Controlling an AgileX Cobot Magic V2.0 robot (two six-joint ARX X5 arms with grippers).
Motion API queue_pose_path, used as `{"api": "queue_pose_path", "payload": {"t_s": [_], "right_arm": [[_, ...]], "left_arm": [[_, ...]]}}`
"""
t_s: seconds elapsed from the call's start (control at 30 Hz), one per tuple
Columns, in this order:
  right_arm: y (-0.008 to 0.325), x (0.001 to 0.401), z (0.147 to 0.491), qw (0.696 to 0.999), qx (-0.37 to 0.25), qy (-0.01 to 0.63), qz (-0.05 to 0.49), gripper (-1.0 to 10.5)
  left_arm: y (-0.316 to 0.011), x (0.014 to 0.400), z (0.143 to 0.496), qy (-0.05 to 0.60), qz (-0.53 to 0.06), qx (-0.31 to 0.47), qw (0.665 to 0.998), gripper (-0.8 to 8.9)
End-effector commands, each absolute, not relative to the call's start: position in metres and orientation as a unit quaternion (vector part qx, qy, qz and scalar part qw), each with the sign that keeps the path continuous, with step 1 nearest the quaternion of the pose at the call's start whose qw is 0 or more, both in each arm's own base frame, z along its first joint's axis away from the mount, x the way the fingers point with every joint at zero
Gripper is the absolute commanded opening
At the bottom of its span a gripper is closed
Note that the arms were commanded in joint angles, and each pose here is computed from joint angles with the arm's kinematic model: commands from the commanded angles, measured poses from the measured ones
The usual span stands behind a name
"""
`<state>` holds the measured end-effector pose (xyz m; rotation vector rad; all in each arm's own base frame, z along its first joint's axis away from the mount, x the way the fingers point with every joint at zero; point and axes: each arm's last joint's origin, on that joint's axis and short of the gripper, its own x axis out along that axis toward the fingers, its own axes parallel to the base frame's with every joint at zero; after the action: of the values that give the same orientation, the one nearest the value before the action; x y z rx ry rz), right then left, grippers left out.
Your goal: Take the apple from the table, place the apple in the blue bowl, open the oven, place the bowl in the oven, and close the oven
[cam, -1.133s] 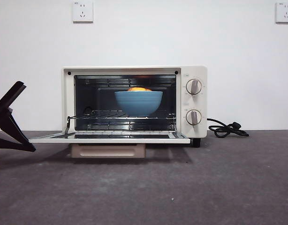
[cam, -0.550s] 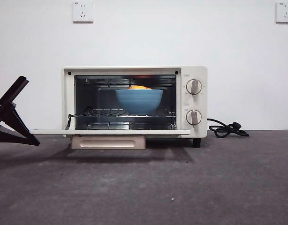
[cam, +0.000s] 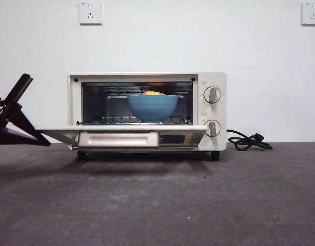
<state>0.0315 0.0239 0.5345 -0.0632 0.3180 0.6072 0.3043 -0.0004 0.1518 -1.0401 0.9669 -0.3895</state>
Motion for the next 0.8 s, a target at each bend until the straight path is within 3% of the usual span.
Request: {"api": "queue_pose_path", "payload": {"t_s": [0.03, 0.8], "right_arm": [[0.024, 0.032, 0.531, 0.939, -0.031, 0.170, 0.298, -0.1], [0.024, 0.032, 0.531, 0.939, -0.031, 0.171, 0.297, -0.1]], "left_arm": [[-0.003, 0.313, 0.164, 0.423, -0.199, -0.476, 0.745, -0.07], [-0.004, 0.361, 0.253, 0.318, -0.257, -0.450, 0.794, -0.07]]}}
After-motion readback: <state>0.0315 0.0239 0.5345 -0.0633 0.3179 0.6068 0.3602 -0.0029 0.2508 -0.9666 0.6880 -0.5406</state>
